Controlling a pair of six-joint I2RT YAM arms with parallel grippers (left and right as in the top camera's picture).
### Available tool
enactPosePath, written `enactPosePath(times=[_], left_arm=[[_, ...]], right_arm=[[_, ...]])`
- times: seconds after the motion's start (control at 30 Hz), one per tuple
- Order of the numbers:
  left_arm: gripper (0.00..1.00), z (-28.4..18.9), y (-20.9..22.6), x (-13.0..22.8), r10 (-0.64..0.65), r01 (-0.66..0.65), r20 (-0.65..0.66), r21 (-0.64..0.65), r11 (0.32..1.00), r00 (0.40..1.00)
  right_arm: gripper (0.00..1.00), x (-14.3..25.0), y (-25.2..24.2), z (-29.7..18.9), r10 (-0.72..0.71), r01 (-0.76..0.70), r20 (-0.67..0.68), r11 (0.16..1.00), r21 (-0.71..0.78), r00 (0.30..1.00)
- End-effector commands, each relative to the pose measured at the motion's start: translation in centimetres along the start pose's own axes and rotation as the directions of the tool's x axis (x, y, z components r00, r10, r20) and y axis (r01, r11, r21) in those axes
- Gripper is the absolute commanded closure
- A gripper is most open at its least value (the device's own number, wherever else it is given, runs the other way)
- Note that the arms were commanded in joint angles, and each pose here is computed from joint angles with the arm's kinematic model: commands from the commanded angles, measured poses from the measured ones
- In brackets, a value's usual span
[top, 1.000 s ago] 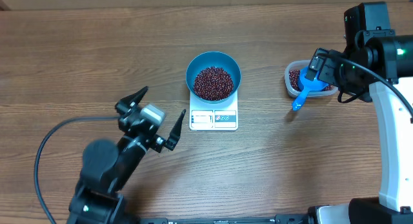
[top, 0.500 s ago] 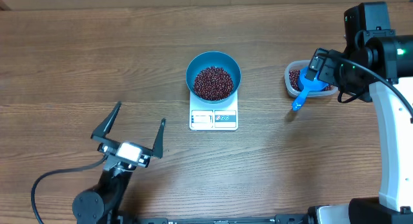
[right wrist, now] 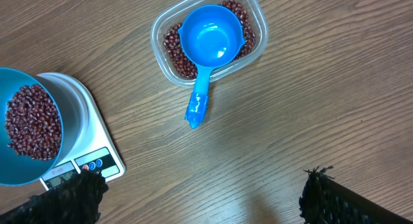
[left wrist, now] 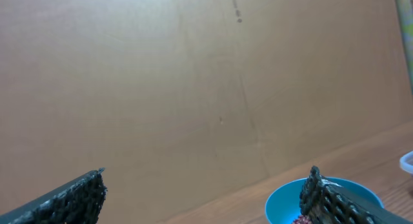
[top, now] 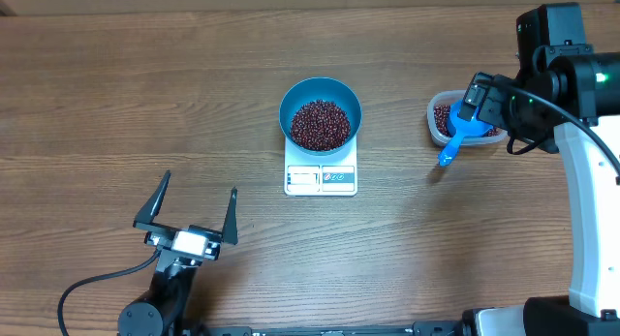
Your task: Scoop item into bowl and weigh 150g on scale
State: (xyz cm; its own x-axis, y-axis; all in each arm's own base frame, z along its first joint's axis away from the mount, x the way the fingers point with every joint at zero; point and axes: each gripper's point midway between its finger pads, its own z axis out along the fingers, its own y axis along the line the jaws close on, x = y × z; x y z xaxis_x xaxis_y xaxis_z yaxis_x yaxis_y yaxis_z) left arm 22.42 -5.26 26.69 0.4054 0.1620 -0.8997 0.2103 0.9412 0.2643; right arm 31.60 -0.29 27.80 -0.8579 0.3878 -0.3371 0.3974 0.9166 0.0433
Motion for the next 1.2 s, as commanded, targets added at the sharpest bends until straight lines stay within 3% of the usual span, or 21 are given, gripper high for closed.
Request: enactPosePath(times=[0.0, 0.3, 0.7, 1.17], left_arm=[[0.00, -0.4, 0.2, 0.6, -0.030, 0.029, -0.007, -0.014, 0.999, 1.000], [0.00, -0.8, 0.9, 4.6, -0.131, 0.120, -0.162, -0.077, 0.990, 0.978], [0.00, -3.0, 1.1, 11.3, -0.324, 0.249, -0.398, -0.229, 0.941, 0.858], [0.00, -3.2, 1.7, 11.4, -0.330, 0.240, -0.394, -0.261, 0.935, 0.858]], right_arm=[[0.00, -0.4, 0.0, -0.9, -0.008, 0.009, 0.029, 1.000, -0.018, 1.000], [0.00, -0.4, 0.0, -0.9, -0.008, 0.009, 0.029, 1.000, -0.018, 1.000], [0.00, -0.4, 0.0, -0.9, -0.008, 0.009, 0.029, 1.000, -0.018, 1.000], [0.00, -0.4, 0.0, -0.9, -0.008, 0.008, 0.029, 1.000, -0.018, 1.000]])
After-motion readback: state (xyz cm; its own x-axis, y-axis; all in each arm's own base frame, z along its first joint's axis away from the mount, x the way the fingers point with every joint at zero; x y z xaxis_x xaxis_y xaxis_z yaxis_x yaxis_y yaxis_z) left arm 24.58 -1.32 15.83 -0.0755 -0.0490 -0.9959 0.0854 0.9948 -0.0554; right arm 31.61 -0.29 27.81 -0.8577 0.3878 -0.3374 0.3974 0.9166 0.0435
